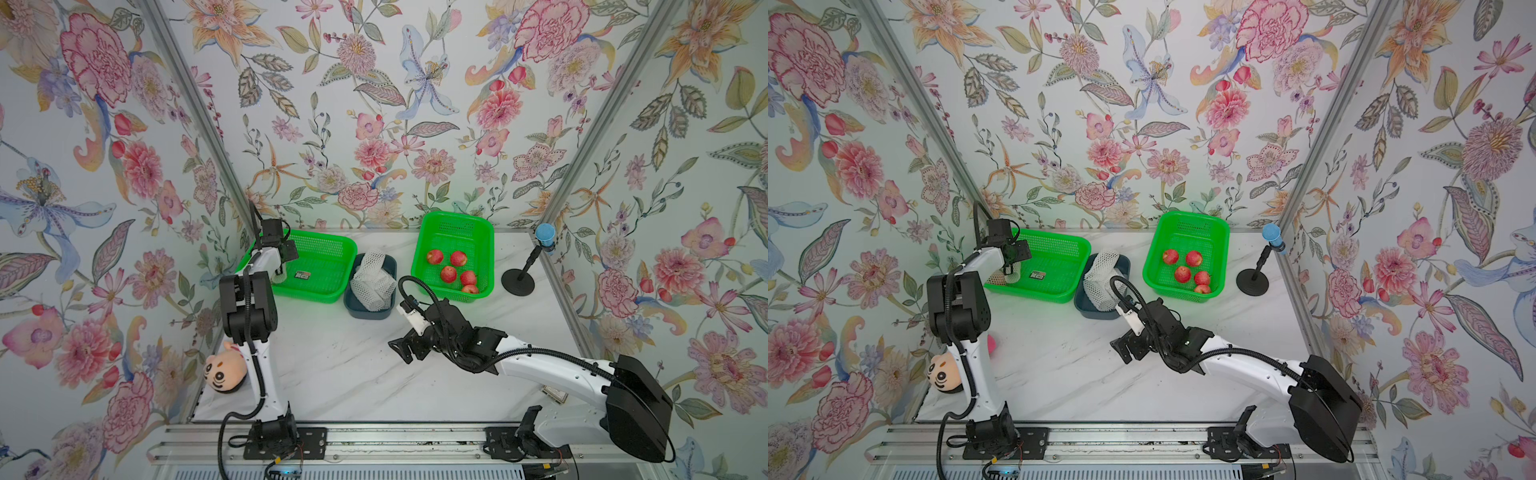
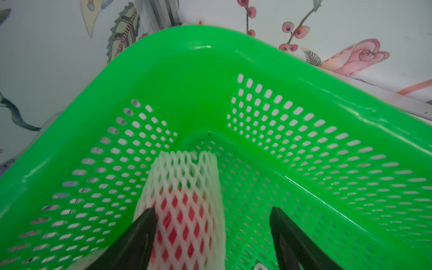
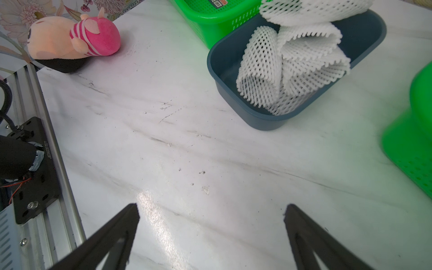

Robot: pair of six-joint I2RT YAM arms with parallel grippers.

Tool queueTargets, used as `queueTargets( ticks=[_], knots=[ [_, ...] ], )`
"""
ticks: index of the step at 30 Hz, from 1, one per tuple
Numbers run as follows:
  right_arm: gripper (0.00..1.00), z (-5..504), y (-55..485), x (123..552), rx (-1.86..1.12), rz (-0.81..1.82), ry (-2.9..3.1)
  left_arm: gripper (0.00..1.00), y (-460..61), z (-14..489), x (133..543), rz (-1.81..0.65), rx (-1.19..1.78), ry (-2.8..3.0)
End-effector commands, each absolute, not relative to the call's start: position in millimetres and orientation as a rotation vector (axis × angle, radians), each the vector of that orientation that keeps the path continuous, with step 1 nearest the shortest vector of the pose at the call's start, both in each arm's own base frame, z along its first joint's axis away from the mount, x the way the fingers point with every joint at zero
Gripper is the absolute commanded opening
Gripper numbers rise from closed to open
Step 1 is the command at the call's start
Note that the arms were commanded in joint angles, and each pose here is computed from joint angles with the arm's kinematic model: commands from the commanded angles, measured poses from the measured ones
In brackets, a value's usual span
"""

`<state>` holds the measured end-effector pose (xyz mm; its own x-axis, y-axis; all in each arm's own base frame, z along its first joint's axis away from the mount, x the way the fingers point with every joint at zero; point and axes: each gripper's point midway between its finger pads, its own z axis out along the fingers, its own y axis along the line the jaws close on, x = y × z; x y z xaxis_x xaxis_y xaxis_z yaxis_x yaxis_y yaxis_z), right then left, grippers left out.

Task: Remove foam nets from apples
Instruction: Pick up the apple from the basket.

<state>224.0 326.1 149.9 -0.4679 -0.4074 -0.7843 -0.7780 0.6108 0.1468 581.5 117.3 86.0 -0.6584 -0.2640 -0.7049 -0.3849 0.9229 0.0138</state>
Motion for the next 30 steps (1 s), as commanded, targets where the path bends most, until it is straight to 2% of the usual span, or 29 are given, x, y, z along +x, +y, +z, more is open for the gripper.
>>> queueTargets(
  ticks=[1, 8, 17, 21, 24, 30],
  knots=[
    [0.99, 156.9, 330.6, 229.5, -0.898, 0.646, 2.089, 0.8, 127.3, 67.8, 583.5, 0.249, -0.498, 2.34],
    [0.99, 156.8, 334.3, 232.0, -0.902, 0.643, 2.098, 0.79, 128.0, 51.1, 581.1, 0.247, -0.523, 2.38],
    [0.99, 157.6, 339.2, 236.6, -0.934, 0.646, 2.097, 0.79, 136.2, 54.1, 536.5, 0.359, -0.593, 2.402],
    [0.99, 161.5, 343.6, 237.8, -0.944, 0.654, 2.083, 0.79, 133.1, 47.4, 532.0, 0.356, -0.573, 2.418],
    [0.99, 162.6, 344.1, 238.3, -0.946, 0.652, 2.081, 0.73, 127.9, 43.0, 536.5, 0.316, -0.55, 2.433],
    [0.99, 163.5, 343.0, 240.2, -0.943, 0.641, 2.083, 0.51, 113.9, 63.3, 544.7, 0.264, -0.499, 2.393]
  ],
)
